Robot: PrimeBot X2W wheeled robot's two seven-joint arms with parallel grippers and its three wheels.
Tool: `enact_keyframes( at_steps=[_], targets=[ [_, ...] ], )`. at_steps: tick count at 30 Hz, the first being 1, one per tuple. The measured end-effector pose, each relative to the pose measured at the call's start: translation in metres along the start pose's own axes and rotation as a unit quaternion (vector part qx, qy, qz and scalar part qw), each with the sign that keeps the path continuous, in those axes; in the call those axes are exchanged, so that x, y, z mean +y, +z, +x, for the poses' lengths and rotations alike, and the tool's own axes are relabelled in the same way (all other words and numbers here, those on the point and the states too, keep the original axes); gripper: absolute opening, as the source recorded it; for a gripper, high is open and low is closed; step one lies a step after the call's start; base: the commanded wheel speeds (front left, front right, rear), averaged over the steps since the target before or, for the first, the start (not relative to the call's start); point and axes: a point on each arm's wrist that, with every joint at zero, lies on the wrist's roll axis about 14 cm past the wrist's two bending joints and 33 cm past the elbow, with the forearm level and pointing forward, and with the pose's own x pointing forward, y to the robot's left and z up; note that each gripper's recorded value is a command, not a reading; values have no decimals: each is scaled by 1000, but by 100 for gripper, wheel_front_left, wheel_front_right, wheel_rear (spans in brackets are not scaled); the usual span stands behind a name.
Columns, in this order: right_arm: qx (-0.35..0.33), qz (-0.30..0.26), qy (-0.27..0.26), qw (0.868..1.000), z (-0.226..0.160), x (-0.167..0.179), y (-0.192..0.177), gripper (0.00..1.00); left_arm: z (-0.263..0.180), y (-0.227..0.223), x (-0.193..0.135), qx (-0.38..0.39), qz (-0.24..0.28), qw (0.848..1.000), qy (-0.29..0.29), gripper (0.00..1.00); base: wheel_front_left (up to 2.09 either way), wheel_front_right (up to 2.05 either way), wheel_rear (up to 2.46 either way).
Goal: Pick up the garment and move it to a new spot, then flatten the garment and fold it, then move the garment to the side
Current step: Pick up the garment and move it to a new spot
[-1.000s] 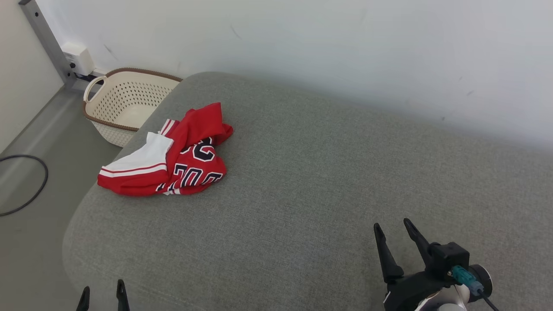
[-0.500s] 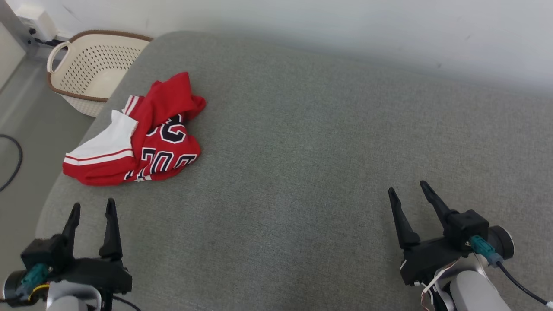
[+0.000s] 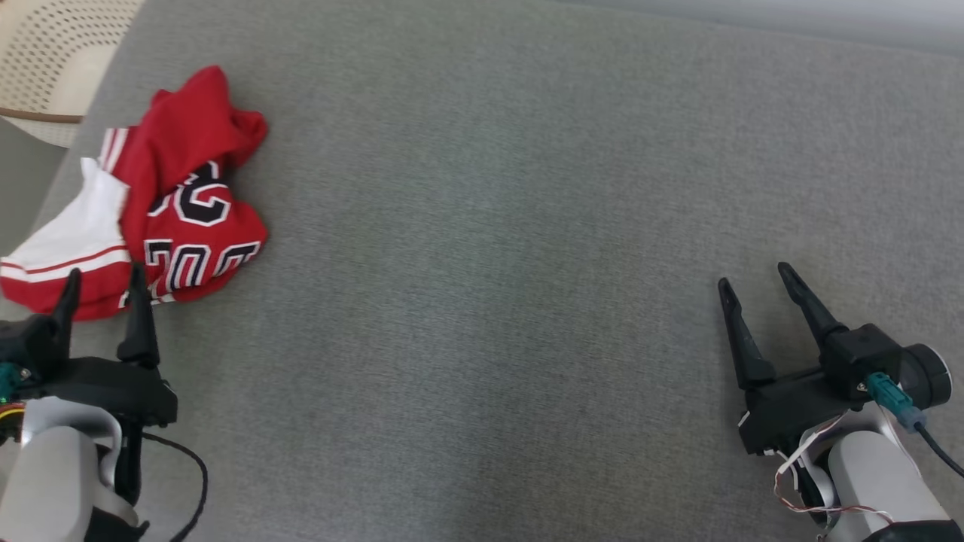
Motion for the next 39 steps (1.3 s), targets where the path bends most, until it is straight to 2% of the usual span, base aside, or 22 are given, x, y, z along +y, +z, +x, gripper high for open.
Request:
enact_keyframes(
  at_steps=[8, 19, 20, 21, 22, 23, 24, 29, 39],
  targets=[
    [18, -2, -32, 999, -13, -27, -16, 100, 27, -24, -8, 30, 10, 999, 22, 100, 0, 0, 0],
    [28, 1, -59, 998, -27, -43, -23, 100, 31, -45, -13, 51, 4, 996, 68, 100, 0, 0, 0],
    [28, 2, -59, 998, -27, -42, -23, 100, 31, -44, -13, 51, 4, 996, 69, 65, 0, 0, 0],
    [27, 3, -59, 998, -26, -42, -23, 100, 30, -44, -12, 51, 4, 996, 69, 44, 0, 0, 0],
    [27, 3, -59, 998, -26, -41, -23, 100, 29, -43, -11, 49, 4, 996, 71, 44, 0, 0, 0],
    [26, 3, -58, 998, -26, -41, -22, 100, 29, -40, -10, 44, 5, 996, 72, 13, 0, 0, 0],
    [26, 3, -57, 998, -25, -40, -22, 100, 28, -38, -8, 40, 5, 996, 74, 0, 0, 0, 0],
    [22, 7, -55, 998, -24, -35, -18, 100, 26, -19, -4, 11, 11, 997, 75, 0, 0, 0, 0],
    [18, 16, -57, 998, -27, -29, -13, 100, 19, -17, -1, 13, 16, 997, 70, 0, 0, 0, 0]
  ],
)
